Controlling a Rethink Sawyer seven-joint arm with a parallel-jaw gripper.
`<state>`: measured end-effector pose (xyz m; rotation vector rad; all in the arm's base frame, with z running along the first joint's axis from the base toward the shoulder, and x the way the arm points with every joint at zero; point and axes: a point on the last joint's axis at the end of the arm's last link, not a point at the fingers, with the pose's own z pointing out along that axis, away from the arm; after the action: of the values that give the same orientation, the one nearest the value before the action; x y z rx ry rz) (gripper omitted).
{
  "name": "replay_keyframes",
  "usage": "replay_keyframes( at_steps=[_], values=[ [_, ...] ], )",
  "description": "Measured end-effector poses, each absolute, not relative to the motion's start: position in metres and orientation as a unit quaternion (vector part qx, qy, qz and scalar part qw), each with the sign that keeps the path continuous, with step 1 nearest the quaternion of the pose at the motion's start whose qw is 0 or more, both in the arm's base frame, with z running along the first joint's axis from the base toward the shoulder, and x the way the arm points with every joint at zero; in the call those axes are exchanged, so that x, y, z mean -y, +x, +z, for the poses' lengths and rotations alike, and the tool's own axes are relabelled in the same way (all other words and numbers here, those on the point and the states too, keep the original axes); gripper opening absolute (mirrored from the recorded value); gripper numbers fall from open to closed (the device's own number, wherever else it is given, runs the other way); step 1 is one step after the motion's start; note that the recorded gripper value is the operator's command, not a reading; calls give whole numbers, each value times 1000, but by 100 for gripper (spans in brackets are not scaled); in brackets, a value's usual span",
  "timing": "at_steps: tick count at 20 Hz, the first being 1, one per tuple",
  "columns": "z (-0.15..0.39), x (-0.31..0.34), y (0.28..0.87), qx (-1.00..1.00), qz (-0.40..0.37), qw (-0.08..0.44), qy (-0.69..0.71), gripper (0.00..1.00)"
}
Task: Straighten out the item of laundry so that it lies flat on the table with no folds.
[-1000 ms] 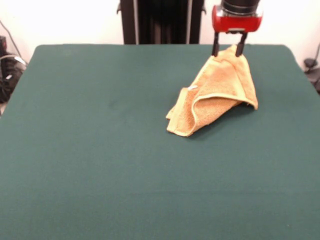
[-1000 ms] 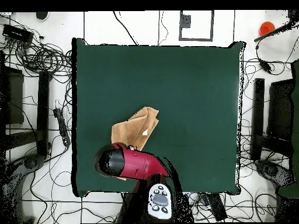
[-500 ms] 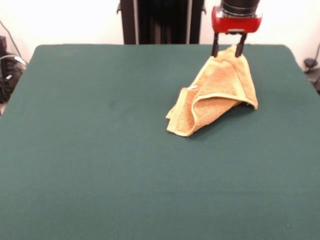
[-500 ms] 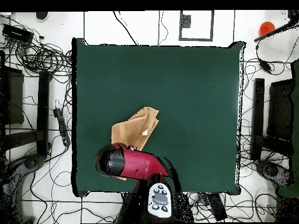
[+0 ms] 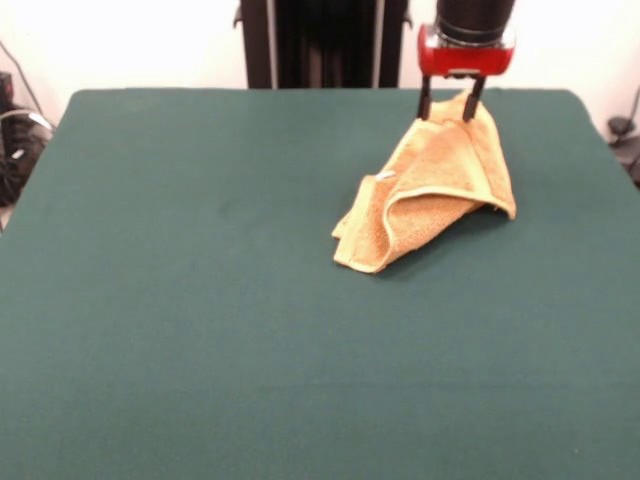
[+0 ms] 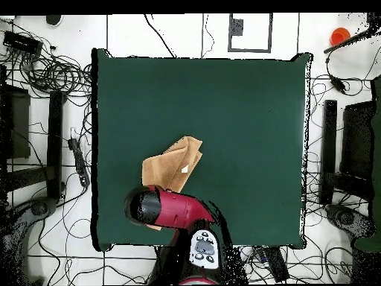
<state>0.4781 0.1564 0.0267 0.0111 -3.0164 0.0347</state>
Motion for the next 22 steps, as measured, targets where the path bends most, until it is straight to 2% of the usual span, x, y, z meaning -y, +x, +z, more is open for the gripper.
replay_keyframes(
  at_steps=[22],
  values=[
    [14,-157,481,998,13,68,6,100]
  ],
)
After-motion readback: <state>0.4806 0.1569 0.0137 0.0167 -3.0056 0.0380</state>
